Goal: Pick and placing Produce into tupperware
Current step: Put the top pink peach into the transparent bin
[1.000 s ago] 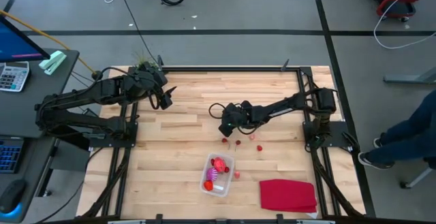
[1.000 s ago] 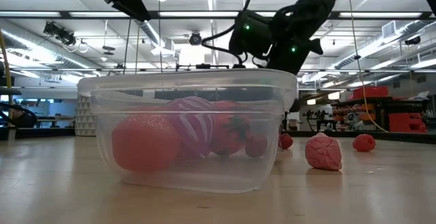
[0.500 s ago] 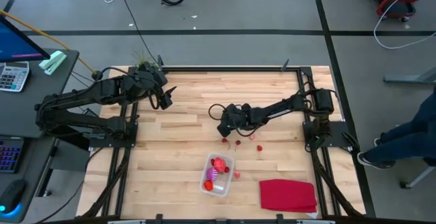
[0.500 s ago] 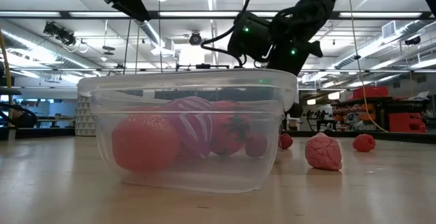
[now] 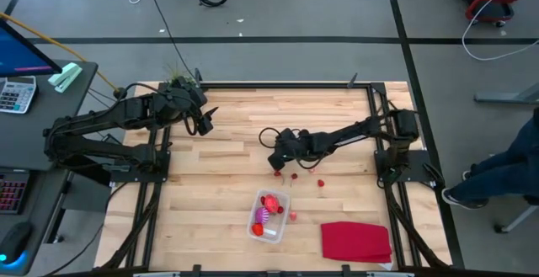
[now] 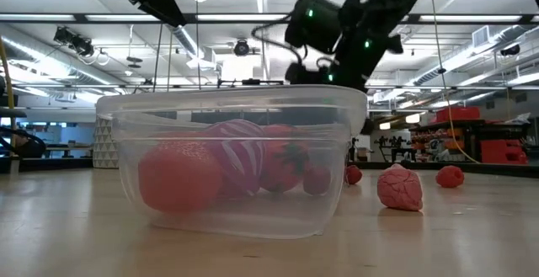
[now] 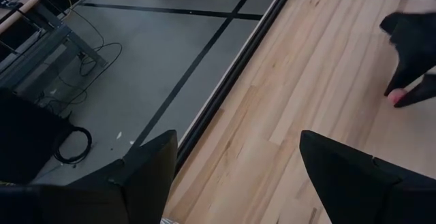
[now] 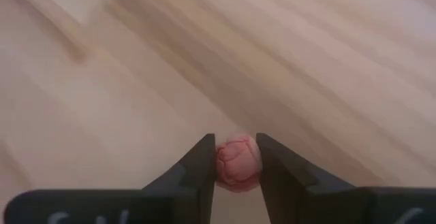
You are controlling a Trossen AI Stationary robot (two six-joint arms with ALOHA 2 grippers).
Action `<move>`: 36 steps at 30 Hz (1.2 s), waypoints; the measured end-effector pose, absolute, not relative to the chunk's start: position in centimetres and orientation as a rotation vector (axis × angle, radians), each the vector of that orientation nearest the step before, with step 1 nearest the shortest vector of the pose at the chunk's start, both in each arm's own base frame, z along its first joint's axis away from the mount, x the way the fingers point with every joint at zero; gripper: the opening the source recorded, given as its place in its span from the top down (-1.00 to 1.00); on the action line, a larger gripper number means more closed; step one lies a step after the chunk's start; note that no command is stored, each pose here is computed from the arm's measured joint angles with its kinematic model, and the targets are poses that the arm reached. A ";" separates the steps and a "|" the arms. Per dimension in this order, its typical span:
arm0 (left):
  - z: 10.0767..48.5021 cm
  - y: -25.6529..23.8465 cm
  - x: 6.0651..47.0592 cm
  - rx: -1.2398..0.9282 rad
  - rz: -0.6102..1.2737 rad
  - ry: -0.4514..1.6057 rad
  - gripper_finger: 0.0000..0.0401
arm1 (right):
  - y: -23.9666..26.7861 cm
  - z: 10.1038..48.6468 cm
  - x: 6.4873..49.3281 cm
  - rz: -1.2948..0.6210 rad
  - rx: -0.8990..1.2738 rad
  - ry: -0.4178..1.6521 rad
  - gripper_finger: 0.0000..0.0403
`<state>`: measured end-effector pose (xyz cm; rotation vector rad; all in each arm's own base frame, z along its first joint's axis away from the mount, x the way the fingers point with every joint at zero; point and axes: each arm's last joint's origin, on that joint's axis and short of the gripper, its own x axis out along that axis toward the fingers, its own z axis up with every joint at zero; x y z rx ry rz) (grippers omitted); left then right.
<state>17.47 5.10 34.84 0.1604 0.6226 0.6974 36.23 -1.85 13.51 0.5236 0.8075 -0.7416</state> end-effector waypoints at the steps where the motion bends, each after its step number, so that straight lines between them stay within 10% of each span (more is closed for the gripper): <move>1: 34.8 5.1 17.5 0.160 0.698 0.622 -0.57 | -1.9 14.2 36.2 -0.737 0.530 0.786 0.49; 13: 34.8 5.1 17.4 0.161 0.697 0.629 -0.57 | 6.4 21.5 35.1 -0.304 0.707 0.625 0.49; 23: 34.8 5.1 17.4 0.145 0.702 0.621 -0.57 | 15.1 17.0 34.2 -0.208 0.453 0.695 0.49; 36: 34.8 5.1 17.4 0.137 0.705 0.618 -0.57 | 12.9 16.1 35.2 -0.264 0.397 0.704 0.19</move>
